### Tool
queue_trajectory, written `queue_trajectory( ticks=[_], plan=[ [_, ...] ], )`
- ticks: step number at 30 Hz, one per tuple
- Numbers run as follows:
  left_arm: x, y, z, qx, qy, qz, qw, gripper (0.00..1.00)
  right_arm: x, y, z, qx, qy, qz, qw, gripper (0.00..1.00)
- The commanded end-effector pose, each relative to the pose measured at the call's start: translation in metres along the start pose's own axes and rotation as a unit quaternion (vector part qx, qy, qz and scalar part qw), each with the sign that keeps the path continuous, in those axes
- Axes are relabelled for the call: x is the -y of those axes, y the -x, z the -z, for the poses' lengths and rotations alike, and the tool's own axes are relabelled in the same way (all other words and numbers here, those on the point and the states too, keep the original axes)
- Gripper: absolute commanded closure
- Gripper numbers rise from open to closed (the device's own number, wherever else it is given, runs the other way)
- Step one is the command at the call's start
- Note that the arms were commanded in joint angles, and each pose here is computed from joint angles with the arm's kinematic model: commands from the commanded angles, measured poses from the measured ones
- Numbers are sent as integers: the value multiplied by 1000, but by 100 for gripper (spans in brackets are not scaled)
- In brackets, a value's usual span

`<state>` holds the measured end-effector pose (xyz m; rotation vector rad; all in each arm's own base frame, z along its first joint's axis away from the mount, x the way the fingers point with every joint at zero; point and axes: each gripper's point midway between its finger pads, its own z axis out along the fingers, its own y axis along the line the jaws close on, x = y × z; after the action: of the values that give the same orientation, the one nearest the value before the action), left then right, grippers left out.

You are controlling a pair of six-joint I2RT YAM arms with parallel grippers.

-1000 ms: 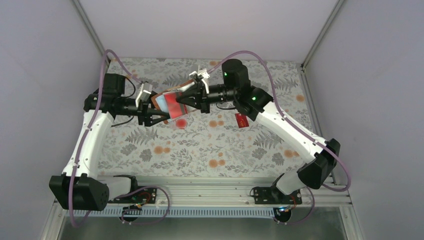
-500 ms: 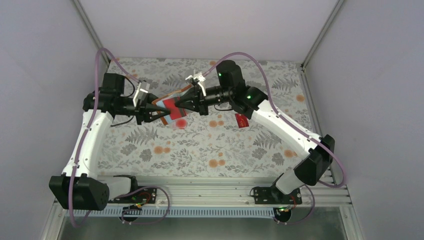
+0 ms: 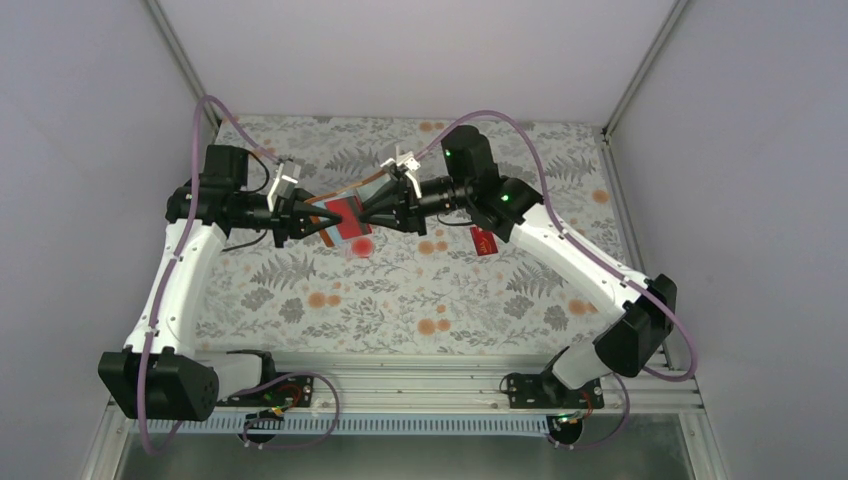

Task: Take the credit cards out of the card holder

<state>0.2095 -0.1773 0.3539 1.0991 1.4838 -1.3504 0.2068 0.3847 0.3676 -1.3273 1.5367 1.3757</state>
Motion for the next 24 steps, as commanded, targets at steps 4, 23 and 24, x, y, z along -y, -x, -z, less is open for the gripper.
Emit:
queue_trajectory(
  ticks=[4,23,24],
  plan=[
    [12,10,0,21,-22,-30,999,98,6,-11,5,-8,-15,-6,1000,87],
    [19,11,1,31,-33,-43,998,85,-3,4,27,18,-19,15,1000,96],
    [19,11,1,30,-32,-43,998,90,-2,4,27,18,-17,14,1000,96]
  ],
)
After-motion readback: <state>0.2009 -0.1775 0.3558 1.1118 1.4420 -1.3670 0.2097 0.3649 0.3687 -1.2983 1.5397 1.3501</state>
